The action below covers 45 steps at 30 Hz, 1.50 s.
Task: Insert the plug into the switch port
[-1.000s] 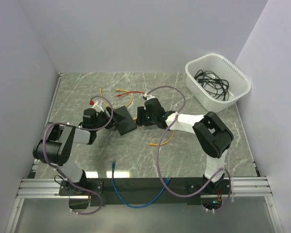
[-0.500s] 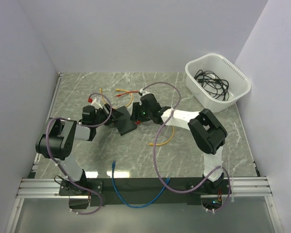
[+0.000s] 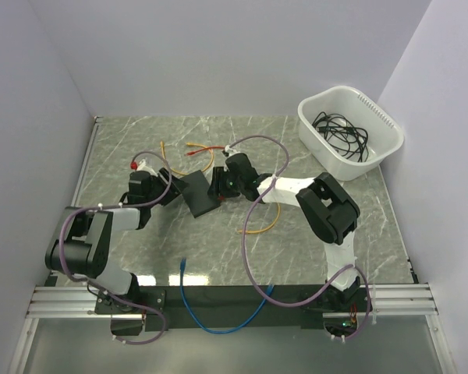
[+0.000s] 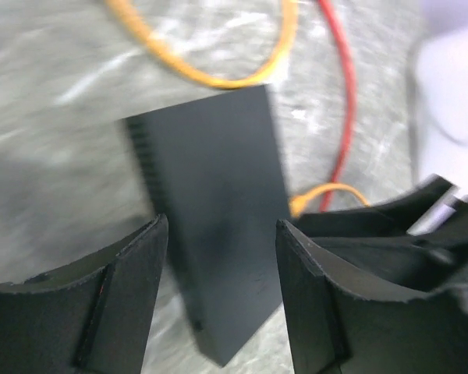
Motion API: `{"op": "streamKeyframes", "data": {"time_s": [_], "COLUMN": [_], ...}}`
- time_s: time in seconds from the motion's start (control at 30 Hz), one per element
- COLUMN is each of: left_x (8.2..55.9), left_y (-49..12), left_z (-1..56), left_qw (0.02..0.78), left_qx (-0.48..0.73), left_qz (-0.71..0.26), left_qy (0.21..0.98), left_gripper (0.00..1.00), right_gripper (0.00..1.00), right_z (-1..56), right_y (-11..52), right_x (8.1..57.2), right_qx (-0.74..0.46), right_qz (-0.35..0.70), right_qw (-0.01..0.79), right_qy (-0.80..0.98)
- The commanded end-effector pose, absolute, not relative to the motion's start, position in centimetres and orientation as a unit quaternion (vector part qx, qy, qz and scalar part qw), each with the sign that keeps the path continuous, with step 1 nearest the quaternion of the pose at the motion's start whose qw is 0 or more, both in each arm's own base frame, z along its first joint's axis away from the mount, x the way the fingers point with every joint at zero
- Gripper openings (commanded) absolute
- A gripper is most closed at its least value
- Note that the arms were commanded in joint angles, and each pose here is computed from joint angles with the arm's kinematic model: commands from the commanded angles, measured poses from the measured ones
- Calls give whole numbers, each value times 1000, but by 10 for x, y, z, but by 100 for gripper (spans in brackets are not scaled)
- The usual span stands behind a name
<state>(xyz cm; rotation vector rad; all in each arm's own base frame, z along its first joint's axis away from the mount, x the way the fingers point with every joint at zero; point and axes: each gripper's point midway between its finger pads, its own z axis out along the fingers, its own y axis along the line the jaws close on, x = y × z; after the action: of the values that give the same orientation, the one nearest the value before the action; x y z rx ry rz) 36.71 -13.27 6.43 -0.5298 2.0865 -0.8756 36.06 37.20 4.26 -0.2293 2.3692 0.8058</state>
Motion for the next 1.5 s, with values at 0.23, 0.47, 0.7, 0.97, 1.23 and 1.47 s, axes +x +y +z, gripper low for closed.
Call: {"op": "streamKeyframes", "data": {"time_s": [0.23,0.47,0.7,0.97,1.23,1.47], "left_x": [352,371,377,378,386,393], "left_y": [-112,-122,-138,-156,-172,-160], "left_z": [15,18,20,16,20,26], "left_qw": [346,349,338,321,314,325], "left_qx": [-248,-221,-185,-148,-126,-145], "left_qz": [-271,-290,-325,-351,-357,-332], "left_qy": [863,863,864,867,871,874], "left_gripper": [63,62,57,56,56,57], "right_gripper": [58,58,58,58,58,58], "right_z": [27,23,42,64,66,83], "right_y": [391,399,409,433,446,426], "right_x": [332,296,283,263,257,260], "right_qx": [-107,-126,-135,-155,-167,-169], "right_qz": [310,302,320,365,381,344], "right_qw": [281,267,261,247,239,267], "right_qy": [902,907,901,884,877,884]}}
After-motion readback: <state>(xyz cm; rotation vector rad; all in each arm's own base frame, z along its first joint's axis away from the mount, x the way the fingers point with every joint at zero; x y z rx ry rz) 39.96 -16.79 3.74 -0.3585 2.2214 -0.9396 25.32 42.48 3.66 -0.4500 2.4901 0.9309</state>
